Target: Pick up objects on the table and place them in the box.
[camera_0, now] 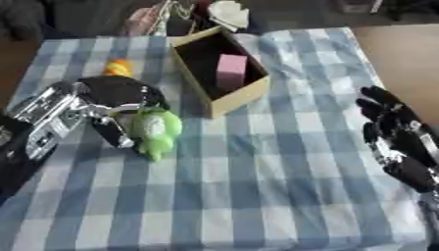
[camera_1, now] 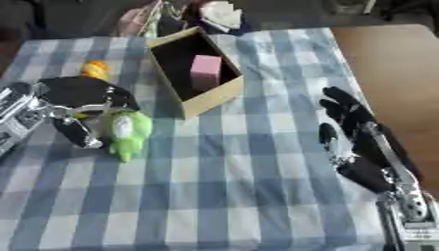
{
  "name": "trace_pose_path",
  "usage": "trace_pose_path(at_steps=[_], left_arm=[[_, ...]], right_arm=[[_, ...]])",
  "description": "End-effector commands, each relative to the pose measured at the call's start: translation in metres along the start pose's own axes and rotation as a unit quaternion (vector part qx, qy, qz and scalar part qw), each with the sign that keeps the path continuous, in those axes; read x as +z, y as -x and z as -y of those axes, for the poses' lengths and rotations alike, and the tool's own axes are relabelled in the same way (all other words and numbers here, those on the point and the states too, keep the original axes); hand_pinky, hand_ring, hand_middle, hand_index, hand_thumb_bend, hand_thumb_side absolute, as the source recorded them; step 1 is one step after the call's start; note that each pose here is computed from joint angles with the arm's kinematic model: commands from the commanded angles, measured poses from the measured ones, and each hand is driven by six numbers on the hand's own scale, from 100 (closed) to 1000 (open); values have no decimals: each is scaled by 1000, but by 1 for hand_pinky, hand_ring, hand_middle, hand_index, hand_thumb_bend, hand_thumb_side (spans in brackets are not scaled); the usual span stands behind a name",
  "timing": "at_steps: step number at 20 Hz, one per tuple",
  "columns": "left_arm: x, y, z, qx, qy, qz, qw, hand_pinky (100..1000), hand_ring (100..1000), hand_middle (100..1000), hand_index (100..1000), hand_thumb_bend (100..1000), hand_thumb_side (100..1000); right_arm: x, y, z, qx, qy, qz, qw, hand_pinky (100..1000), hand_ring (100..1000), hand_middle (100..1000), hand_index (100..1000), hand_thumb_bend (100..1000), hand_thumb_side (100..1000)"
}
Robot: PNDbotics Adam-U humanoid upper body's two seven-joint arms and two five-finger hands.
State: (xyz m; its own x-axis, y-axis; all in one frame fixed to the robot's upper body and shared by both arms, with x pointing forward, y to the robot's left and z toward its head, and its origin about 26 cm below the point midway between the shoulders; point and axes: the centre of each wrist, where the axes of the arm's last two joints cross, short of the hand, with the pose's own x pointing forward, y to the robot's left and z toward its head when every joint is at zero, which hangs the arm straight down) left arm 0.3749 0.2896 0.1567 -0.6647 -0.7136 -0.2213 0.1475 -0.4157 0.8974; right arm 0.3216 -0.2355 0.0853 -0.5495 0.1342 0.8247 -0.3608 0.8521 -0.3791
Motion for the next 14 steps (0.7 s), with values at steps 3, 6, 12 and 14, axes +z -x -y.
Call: trace_pose_path(at_steps=[3, 6, 12, 14], left_arm=[[-3, 2, -3, -8, -16, 5, 1000, 762, 748, 780, 882, 417, 178], [-5, 2, -2, -8, -39, 11, 999, 699, 620, 650, 796, 376, 164], [10, 6, -17, -30, -100, 4, 995, 640, 492, 496, 687, 337, 149], [22, 8, -31, -46, -115, 0, 992, 644, 491, 493, 683, 347, 147]], right_arm=[[-4, -5, 2, 3, -3, 13, 1000, 1000, 966, 969, 1000, 100, 419], [-4, -5, 2, 3, -2, 12, 1000, 1000, 966, 969, 1000, 100, 418], [-4, -5, 3, 4, -1, 12, 1000, 1000, 966, 969, 1000, 100, 418], [-3, -5, 3, 4, -2, 11, 1000, 1000, 966, 969, 1000, 100, 416]])
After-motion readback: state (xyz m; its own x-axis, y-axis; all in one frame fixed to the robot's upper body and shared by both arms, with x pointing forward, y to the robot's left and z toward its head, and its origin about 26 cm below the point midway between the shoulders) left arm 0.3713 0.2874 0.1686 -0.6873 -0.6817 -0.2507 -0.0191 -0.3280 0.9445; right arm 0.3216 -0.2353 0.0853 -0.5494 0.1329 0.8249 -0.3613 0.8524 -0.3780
